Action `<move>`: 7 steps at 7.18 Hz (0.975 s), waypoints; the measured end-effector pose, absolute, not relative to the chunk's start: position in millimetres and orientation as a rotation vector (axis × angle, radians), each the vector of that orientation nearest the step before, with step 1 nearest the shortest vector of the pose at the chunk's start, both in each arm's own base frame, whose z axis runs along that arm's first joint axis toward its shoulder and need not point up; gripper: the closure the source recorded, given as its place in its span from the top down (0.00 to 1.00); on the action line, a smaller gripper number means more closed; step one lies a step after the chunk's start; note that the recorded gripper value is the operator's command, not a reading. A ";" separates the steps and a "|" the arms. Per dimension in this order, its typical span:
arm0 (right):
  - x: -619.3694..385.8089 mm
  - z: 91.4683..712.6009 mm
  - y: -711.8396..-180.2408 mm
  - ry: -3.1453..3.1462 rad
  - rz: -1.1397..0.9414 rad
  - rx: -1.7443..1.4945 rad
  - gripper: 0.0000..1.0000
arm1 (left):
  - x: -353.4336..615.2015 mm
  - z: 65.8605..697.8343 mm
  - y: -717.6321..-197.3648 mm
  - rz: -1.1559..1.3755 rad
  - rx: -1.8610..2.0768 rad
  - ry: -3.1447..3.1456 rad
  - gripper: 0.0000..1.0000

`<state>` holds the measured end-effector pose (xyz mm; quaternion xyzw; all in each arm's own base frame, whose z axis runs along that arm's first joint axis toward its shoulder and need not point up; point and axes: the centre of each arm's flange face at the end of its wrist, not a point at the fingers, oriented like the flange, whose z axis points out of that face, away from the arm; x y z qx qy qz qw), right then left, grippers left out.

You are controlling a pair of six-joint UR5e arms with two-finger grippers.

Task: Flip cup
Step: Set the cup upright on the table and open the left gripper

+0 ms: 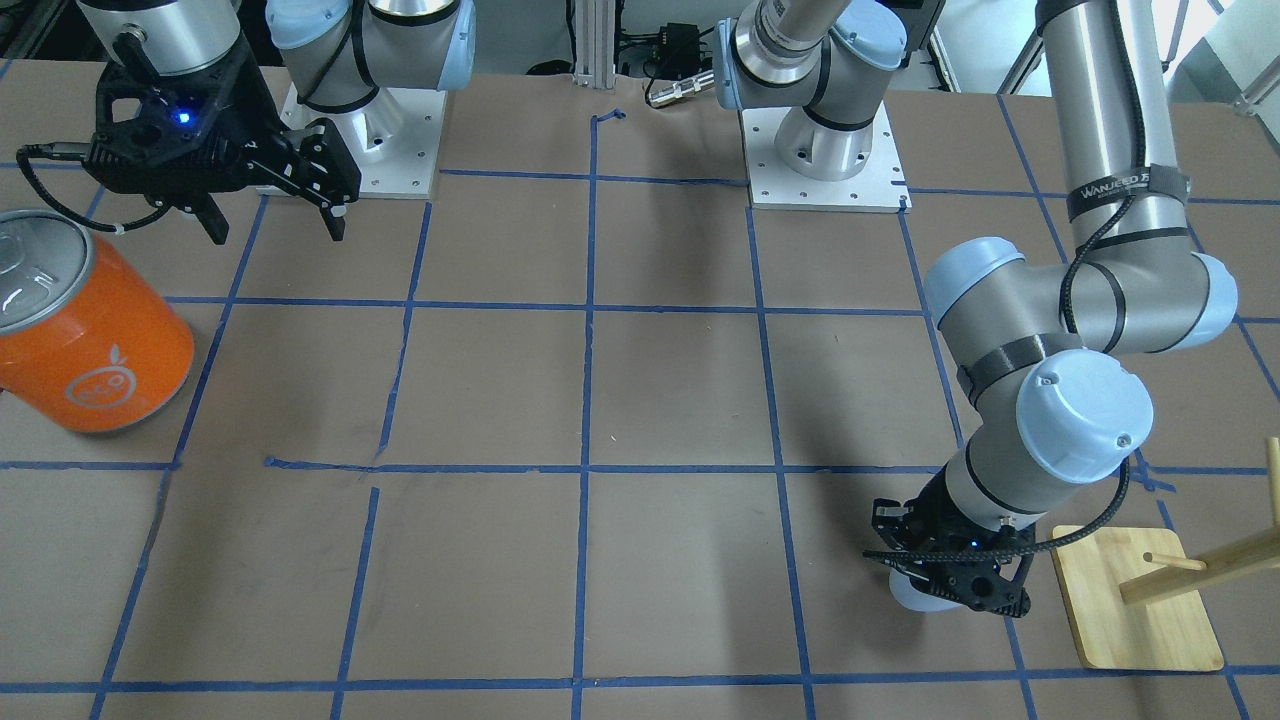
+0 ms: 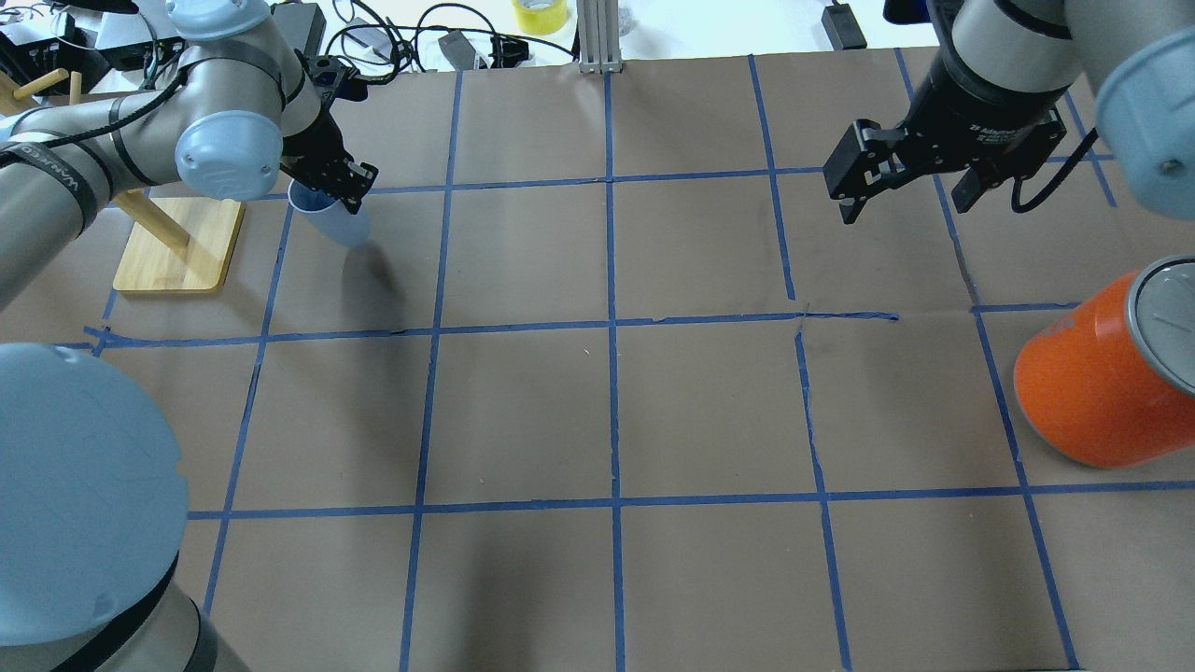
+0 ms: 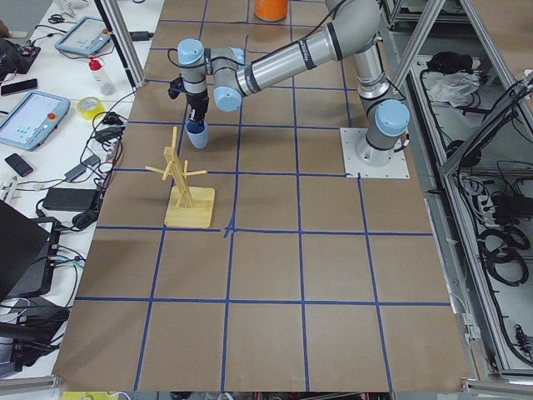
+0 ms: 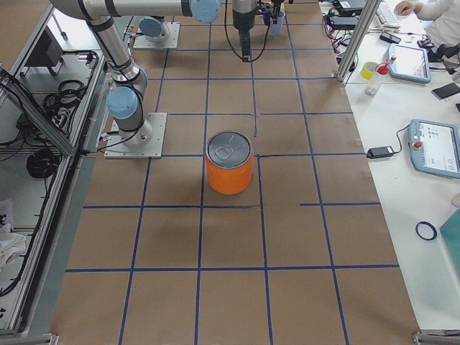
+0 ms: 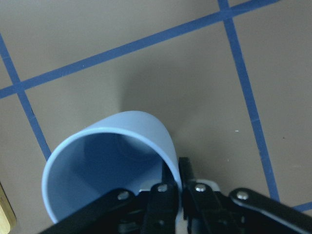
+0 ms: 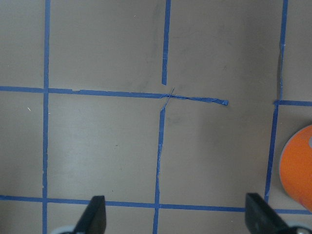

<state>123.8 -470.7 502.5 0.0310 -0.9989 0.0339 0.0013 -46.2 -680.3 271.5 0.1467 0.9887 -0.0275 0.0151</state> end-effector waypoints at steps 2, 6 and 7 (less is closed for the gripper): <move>123.9 502.7 -470.6 -3.137 0.107 0.097 1.00 | -45.3 265.6 -680.1 -0.071 0.458 3.076 0.00; 123.7 502.6 -470.7 -3.138 0.107 0.096 1.00 | -45.2 253.8 -677.0 -0.036 0.469 3.078 1.00; 123.8 502.5 -470.8 -3.139 0.107 0.096 1.00 | -45.3 250.6 -677.7 -0.030 0.463 3.082 1.00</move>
